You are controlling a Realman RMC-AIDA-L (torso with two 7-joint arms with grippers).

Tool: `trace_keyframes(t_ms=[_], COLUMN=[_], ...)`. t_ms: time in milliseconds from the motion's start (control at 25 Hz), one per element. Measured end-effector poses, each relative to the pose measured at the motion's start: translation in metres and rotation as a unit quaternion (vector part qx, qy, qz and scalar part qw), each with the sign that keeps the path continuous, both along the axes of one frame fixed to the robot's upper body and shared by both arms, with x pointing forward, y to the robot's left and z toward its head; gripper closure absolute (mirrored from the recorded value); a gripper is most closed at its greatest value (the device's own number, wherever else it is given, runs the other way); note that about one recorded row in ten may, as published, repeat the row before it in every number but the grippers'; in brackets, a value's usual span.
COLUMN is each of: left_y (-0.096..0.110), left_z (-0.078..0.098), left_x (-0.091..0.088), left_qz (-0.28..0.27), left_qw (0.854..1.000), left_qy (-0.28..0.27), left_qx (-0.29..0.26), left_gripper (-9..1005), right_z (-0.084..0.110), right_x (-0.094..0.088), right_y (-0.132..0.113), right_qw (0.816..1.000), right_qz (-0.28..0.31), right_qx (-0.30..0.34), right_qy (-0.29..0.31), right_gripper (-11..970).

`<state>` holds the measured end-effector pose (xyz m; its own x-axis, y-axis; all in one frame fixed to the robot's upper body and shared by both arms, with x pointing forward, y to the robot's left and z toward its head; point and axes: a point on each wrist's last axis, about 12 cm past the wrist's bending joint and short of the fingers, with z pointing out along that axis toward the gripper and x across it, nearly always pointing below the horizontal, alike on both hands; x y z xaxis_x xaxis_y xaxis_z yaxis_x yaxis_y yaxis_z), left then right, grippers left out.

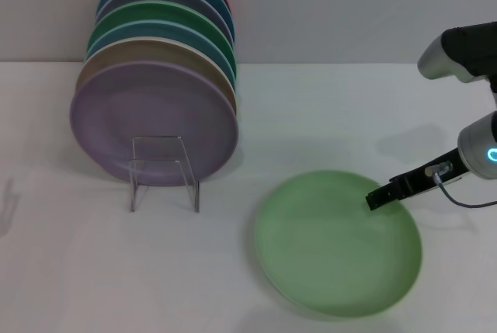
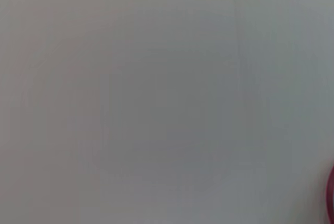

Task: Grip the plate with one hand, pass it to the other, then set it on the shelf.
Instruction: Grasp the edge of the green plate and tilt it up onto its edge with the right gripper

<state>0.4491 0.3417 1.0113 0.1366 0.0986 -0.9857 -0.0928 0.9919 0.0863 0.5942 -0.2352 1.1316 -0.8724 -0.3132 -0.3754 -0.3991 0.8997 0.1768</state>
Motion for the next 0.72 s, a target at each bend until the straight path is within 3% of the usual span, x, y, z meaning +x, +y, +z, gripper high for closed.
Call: trace_keyframes(t_ms=[720], left_y=[0.001], left_z=[0.000], left_x=[0.001], left_qz=[0.002], left_qw=[1.000], left_qy=[0.002], left_qx=[0.000], left_gripper=[187], right_z=[-0.011], right_x=[0.003], right_y=[0.015], right_qw=[0.998], right_qz=[0.015], right_qx=[-0.052], right_qy=[0.011], right_gripper=[304])
